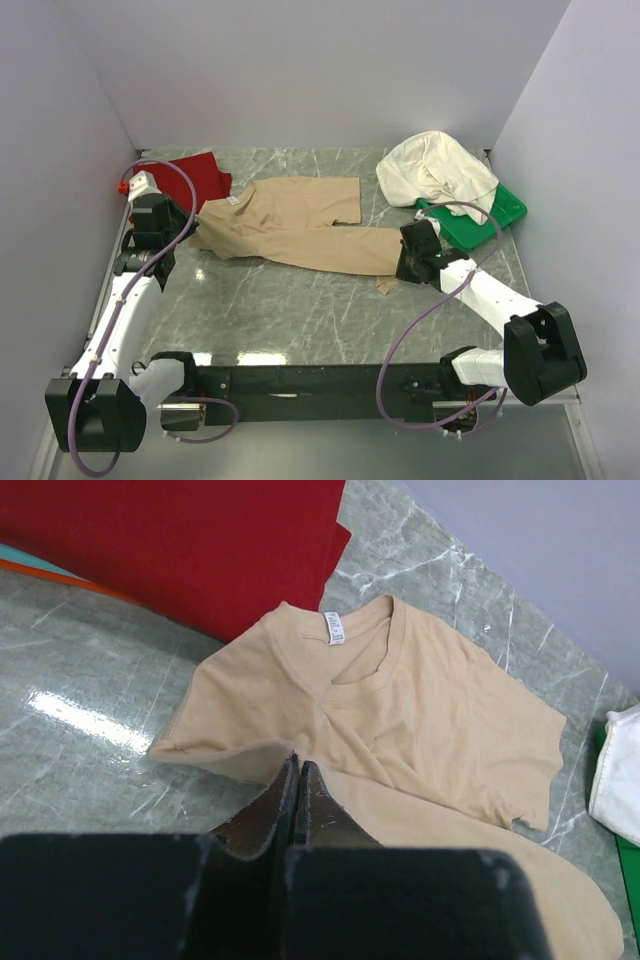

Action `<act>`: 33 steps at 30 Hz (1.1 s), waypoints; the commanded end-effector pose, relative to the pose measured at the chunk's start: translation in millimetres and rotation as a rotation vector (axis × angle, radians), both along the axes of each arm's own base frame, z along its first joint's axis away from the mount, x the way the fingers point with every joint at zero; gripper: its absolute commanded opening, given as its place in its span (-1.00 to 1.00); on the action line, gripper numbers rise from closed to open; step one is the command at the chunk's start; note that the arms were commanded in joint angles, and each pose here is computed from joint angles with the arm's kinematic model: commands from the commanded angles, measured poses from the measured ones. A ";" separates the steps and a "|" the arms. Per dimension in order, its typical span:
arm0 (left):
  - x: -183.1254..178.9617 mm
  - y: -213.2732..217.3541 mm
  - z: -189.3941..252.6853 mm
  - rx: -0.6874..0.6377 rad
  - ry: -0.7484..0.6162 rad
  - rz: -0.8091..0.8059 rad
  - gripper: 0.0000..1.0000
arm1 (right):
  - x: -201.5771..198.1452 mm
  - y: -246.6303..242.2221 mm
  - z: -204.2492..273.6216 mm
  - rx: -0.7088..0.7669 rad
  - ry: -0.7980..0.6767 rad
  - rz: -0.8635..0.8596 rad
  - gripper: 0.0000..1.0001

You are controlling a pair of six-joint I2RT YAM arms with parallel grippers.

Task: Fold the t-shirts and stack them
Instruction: Flatten the tshirt out

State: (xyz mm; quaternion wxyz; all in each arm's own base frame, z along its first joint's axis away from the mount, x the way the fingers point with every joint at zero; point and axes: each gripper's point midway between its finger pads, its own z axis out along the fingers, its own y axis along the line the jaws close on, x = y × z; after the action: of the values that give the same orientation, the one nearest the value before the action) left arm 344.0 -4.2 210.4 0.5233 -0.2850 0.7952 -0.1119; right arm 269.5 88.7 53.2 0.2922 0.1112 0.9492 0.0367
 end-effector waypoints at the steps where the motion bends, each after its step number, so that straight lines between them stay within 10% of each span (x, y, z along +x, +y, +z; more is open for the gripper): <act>1: 5.8 -2.4 25.6 0.002 -0.079 -0.021 -0.99 | 14.5 -4.0 21.0 -0.018 -0.064 -0.017 -1.00; 15: 7.0 -9.3 184.7 0.004 -0.384 -0.064 -0.99 | 78.7 14.9 261.7 0.111 -0.598 0.019 -1.00; 33: -175.8 -0.4 421.7 0.067 -1.023 -0.020 -0.99 | -76.8 -1.4 500.3 0.367 -1.279 0.219 -1.00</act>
State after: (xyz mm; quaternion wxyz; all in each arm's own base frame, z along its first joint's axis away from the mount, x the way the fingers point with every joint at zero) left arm 203.3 -7.6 597.8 0.8210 -0.1831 0.4953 -0.2169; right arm 212.2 89.5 520.1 0.7393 0.0385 0.6175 0.2658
